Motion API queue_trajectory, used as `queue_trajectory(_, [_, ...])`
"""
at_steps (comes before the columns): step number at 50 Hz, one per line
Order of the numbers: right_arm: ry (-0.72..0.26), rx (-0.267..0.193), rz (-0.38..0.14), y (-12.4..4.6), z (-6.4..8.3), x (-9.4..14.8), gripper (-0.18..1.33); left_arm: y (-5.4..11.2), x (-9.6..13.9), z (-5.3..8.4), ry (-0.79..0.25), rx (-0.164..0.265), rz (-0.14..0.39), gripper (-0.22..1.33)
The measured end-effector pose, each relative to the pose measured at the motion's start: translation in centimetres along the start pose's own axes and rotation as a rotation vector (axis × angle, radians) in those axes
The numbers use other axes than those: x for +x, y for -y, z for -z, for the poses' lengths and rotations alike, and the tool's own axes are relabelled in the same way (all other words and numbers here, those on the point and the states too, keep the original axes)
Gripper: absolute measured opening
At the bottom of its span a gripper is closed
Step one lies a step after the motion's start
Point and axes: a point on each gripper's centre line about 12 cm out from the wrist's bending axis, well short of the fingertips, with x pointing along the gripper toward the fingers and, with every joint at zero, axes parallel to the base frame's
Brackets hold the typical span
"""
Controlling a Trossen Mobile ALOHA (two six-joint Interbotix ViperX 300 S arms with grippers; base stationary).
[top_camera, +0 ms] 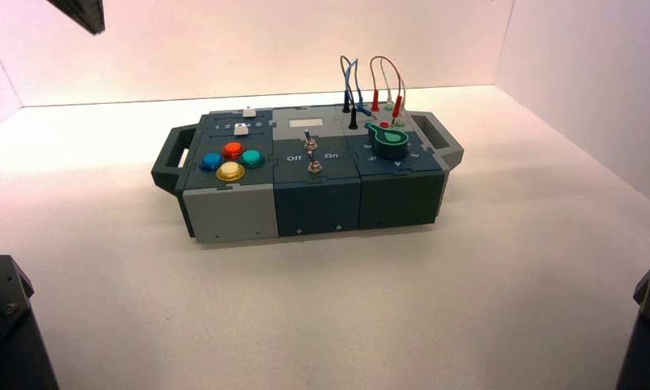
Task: View the box from the top.
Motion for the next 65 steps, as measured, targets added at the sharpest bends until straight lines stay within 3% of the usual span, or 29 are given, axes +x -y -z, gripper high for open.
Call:
queue_trajectory(19, [-0.013,-0.02,0.028,-0.8,-0.3,1.0,-0.14,-0.1,0.1,-0.8,-0.017,0.001,0.002,-0.17])
queue_trajectory(32, [-0.033,-0.081,0.052,-2.9,-0.8,1.6,-0.14,0.0,0.1,-0.5,-0.017,0.0,0.002,-0.17])
queue_trajectory(45, [-0.041,-0.078,0.055,-3.1,-0.8,1.9,-0.14,0.0,-0.1,0.0,-0.012,0.0,0.002,-0.16])
queue_trajectory(65, [-0.083,-0.118,0.045,-4.8,-0.8,3.4,-0.14,0.0,0.3,0.7,-0.03,-0.002,0.004,-0.17])
